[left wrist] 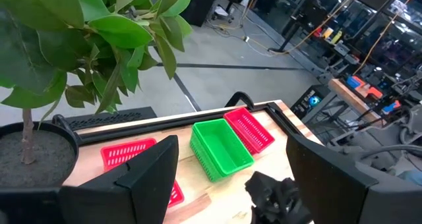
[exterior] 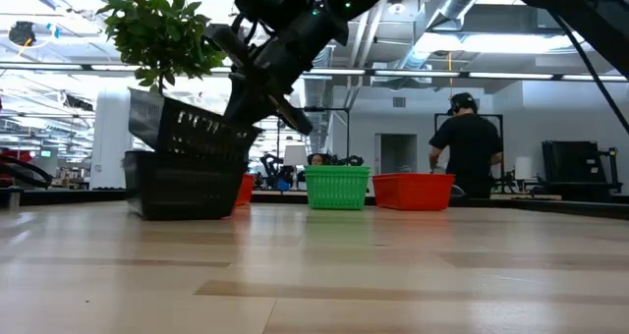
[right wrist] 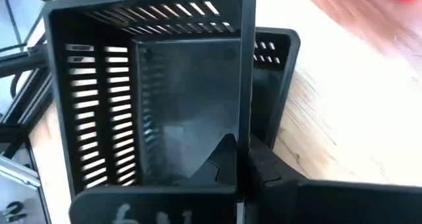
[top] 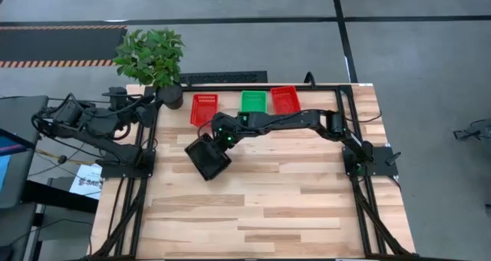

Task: Stack baskets by color
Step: Stack the bottom black bin on the stacked black bins

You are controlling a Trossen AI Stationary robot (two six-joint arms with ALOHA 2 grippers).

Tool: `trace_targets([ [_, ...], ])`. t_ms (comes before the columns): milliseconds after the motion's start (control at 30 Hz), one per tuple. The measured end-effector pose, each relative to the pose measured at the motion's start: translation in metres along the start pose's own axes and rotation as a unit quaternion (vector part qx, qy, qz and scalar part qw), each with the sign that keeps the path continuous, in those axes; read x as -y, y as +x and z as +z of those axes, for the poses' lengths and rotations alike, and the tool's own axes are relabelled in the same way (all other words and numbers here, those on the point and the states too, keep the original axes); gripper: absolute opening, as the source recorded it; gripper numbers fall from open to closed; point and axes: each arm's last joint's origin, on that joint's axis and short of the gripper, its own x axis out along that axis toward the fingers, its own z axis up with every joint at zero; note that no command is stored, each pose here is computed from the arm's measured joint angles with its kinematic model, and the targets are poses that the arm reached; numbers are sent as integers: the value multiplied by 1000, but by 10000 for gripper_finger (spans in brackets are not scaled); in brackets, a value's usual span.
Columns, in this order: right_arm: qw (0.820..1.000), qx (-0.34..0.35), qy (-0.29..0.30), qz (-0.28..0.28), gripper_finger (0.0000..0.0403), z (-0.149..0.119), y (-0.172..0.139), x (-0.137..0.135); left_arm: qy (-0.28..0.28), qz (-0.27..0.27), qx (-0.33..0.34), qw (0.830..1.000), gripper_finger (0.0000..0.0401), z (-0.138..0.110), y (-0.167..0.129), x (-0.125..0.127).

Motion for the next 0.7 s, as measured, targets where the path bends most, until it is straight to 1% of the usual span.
trace_targets([
  [133, 1000, -12, 2, -10, 23, -3, 5, 4, 2, 3, 2, 1000, 270, 0, 0, 0],
  [467, 1000, -11, 1, -10, 35, -3, 4, 3, 2, 6, 8, 1000, 270, 0, 0, -1],
  [700, 1000, -20, -5, -19, 73, -5, 4, 5, 2, 7, 7, 1000, 270, 0, 0, -1],
])
